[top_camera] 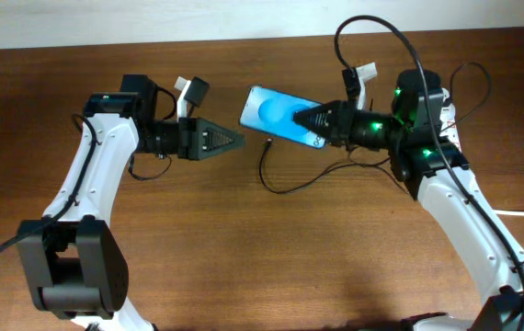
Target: Plug charger to phone and switch on socket
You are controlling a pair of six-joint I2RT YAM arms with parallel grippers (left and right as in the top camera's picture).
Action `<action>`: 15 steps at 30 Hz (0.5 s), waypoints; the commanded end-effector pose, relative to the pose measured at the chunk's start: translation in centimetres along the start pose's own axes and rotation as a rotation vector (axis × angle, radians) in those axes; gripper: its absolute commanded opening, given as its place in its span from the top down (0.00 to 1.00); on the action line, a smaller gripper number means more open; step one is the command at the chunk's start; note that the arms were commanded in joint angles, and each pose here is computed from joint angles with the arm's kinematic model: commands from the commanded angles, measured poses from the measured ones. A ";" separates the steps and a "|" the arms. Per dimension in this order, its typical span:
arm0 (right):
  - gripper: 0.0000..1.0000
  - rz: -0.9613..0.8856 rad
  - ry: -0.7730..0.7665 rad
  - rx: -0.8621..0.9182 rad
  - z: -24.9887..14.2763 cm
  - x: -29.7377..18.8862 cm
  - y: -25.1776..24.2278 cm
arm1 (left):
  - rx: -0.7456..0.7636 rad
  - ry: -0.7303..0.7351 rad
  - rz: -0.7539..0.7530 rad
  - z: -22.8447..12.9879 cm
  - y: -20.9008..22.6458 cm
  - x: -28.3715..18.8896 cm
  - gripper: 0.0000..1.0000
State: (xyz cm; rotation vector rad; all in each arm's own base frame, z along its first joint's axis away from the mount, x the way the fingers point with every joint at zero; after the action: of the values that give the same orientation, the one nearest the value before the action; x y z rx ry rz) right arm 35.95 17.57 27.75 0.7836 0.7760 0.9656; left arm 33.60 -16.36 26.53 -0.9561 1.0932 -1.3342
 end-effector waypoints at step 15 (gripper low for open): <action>0.96 -0.182 -0.519 0.320 3.6 4.9 2.5 | -0.459 -0.322 0.138 10.9 0.2 -0.2 0.16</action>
State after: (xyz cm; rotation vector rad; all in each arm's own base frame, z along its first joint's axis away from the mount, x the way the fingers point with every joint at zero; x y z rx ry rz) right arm 39.74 21.31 28.79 1.1234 0.6068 0.4543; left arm 43.87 -15.06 27.29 -1.2654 1.1827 -0.8338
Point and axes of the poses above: each gripper's point midway between its finger pads, its own x axis out along the fingers, its own y axis along the line the jaws close on, z = x × y, the point moved 3 cm from there along -x, back along the fingers, and after that the axes turned 14 degrees about -x, right-handed, at the moved point
